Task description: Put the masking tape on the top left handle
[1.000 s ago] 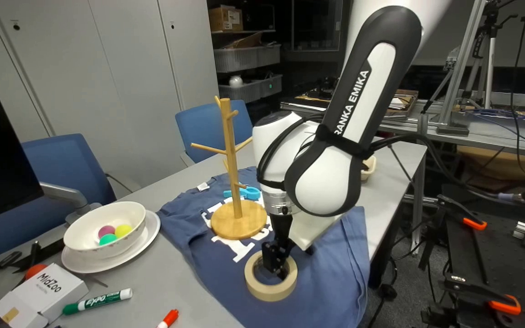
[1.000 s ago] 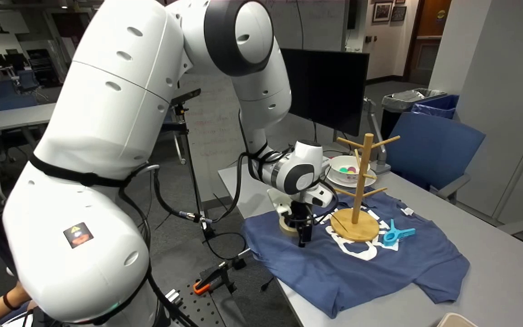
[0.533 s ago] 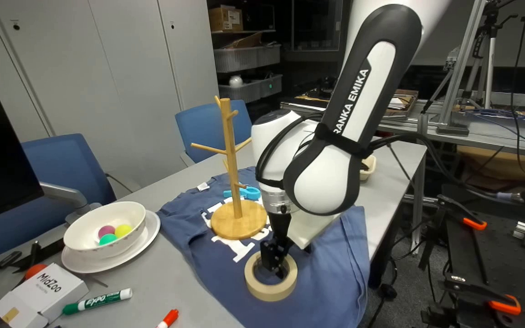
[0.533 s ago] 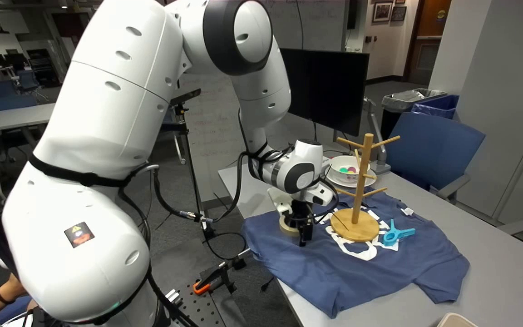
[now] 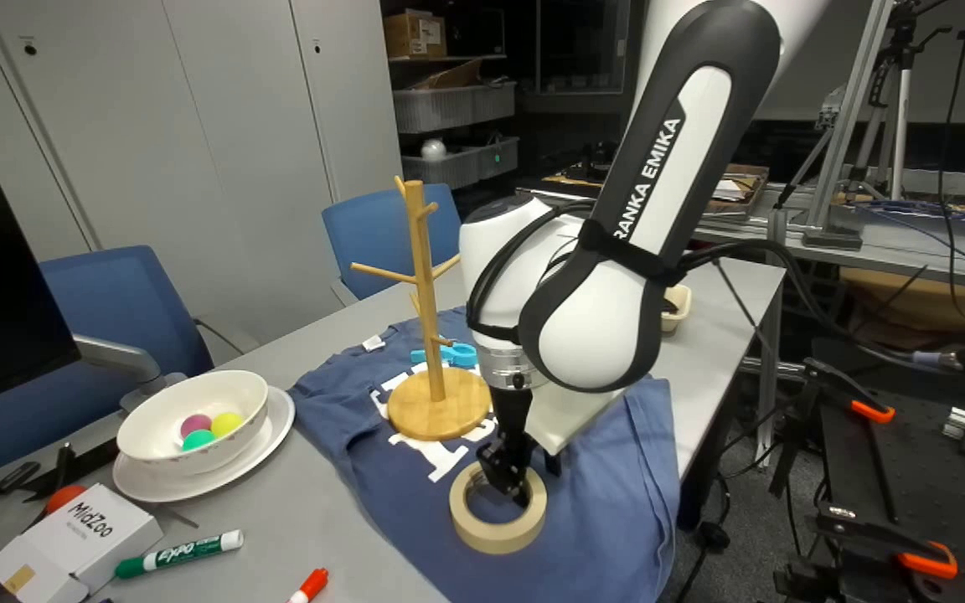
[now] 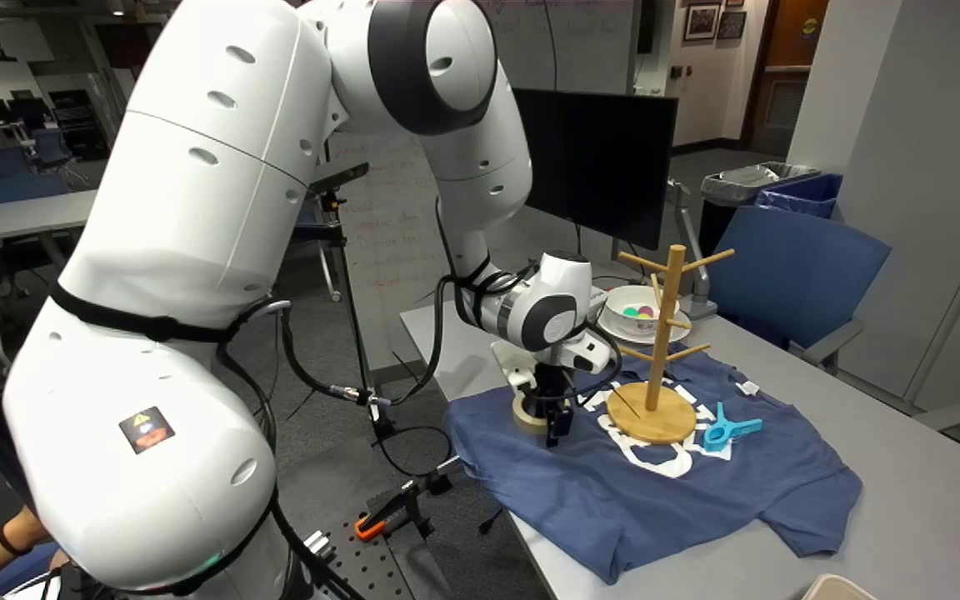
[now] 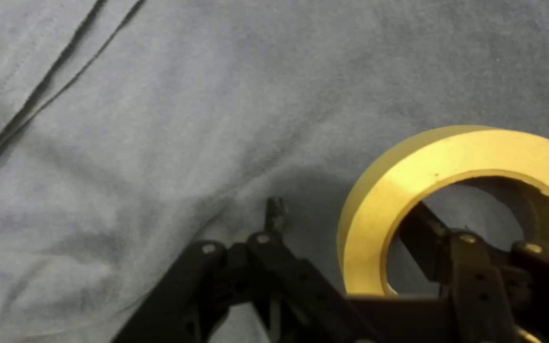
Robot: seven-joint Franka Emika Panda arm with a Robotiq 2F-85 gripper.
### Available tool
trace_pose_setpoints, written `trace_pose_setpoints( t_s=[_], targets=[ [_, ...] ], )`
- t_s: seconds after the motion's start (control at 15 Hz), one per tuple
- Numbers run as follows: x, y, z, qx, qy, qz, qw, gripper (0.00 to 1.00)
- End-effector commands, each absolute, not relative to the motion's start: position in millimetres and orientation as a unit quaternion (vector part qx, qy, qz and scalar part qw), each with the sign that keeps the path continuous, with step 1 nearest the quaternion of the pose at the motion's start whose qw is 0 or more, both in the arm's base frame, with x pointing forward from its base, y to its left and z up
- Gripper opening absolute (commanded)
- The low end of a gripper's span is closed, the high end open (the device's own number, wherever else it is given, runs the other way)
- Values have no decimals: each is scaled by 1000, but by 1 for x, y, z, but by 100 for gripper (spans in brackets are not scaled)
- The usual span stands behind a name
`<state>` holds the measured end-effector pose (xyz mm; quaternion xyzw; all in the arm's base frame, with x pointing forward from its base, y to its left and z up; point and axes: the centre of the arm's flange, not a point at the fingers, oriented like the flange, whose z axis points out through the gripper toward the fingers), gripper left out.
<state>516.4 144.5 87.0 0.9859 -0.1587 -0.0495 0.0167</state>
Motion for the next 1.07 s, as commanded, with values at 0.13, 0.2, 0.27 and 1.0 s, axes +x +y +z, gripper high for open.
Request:
trace_pose_setpoints(
  t_s=[0.13, 0.2, 0.27, 1.0],
  targets=[
    [519, 152, 94, 986, -155, -49, 22, 18],
    [519, 153, 94, 987, -154, -49, 22, 11],
    [520, 153, 95, 987, -153, -48, 23, 4],
    [494, 142, 122, 988, -150, -37, 4, 6]
  ],
)
